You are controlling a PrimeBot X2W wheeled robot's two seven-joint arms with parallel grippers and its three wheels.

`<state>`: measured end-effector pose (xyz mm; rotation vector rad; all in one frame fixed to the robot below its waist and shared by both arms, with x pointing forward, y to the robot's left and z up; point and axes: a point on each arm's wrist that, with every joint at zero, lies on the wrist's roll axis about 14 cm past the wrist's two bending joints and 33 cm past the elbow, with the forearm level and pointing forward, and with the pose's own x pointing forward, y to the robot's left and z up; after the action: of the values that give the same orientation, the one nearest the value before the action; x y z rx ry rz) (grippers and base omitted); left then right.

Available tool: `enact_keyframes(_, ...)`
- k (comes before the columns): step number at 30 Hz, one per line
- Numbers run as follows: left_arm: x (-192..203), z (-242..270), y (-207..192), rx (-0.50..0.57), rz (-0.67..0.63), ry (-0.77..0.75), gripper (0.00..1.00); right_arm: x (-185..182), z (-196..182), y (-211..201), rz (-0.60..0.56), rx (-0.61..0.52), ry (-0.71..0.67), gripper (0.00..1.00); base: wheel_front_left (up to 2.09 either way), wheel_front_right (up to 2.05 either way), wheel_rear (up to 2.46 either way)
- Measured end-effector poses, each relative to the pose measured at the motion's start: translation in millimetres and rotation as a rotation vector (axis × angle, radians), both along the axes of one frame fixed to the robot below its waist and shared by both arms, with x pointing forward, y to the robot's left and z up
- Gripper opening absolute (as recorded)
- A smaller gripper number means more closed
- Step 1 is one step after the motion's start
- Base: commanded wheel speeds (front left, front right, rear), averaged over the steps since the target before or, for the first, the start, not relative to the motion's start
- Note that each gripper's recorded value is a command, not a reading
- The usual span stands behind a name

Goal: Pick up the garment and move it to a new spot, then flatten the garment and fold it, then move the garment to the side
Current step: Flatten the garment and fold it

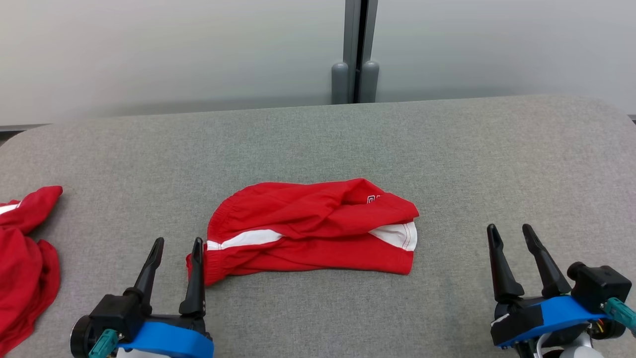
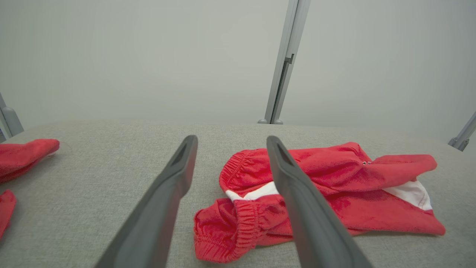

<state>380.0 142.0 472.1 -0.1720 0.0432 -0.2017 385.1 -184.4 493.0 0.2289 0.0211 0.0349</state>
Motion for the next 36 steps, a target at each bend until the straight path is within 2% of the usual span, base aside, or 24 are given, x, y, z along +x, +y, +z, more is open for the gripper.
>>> enact_keyframes(13, -6, -12, 22, 0.036, 0.051, 0.034, 1.0, -7, -5, -1, -0.001, -0.024, 0.019, 1.0, 0.0, 0.0, 0.0)
enact_keyframes(30, -3, -24, 16, 0.023, 0.025, 0.078, 1.0, -8, -9, 2, 0.009, -0.02, 0.03, 1.0, 0.0, 0.0, 0.0)
enact_keyframes(36, 2, -35, 6, -0.003, -0.008, 0.205, 1.0, -5, -8, 7, 0.023, -0.016, 0.028, 1.0, 0.0, 0.0, 0.0)
